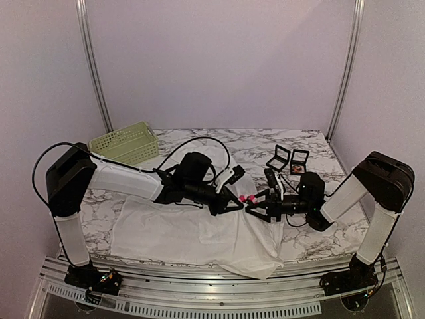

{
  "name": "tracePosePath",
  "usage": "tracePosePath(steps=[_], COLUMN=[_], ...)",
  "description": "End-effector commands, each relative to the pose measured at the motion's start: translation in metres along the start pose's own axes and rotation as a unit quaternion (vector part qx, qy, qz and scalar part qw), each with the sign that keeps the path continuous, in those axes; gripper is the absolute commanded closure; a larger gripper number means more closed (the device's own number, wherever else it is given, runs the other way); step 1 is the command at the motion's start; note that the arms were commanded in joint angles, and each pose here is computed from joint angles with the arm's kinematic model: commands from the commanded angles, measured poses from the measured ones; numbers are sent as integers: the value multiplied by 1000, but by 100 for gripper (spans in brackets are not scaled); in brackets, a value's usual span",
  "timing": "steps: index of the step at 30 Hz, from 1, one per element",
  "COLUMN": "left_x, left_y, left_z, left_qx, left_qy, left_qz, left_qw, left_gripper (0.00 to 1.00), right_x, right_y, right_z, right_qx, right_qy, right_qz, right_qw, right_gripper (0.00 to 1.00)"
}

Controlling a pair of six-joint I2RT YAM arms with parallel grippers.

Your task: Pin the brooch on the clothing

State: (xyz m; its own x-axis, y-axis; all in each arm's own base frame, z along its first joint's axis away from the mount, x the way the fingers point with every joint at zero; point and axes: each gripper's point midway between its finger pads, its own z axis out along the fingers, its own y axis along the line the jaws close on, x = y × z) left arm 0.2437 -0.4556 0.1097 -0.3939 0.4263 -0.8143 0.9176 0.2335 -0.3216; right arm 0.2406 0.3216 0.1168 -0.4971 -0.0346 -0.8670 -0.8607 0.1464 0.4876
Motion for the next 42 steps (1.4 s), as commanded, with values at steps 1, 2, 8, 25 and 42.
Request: tracePosePath(steps=[1,2,8,25,42], left_x=[-13,-12,9,73,83], left_y=[7,9,11,-31,67], left_z=[-14,-14,-17,-39,-146], left_qx=[-38,-49,-109,-91,-297], left_qy=[-23,-21,-13,62,180], left_qz=[87,112,342,613,222], left_qw=[995,992,933,783,911], left_gripper=[100,100,100,31,23], right_x=[-6,-10,-19,-4,9], right_y=[7,7,1,-127,-144], right_z=[-8,-13,-28,-19,24], right_qx=[-15,-13,40,387,340], right_qy=[10,9,31,110,103], right_qz=[-11,-12,-35,132,199], right_qw=[1000,1000,998,906,914], right_gripper=[35,35,30,30,90])
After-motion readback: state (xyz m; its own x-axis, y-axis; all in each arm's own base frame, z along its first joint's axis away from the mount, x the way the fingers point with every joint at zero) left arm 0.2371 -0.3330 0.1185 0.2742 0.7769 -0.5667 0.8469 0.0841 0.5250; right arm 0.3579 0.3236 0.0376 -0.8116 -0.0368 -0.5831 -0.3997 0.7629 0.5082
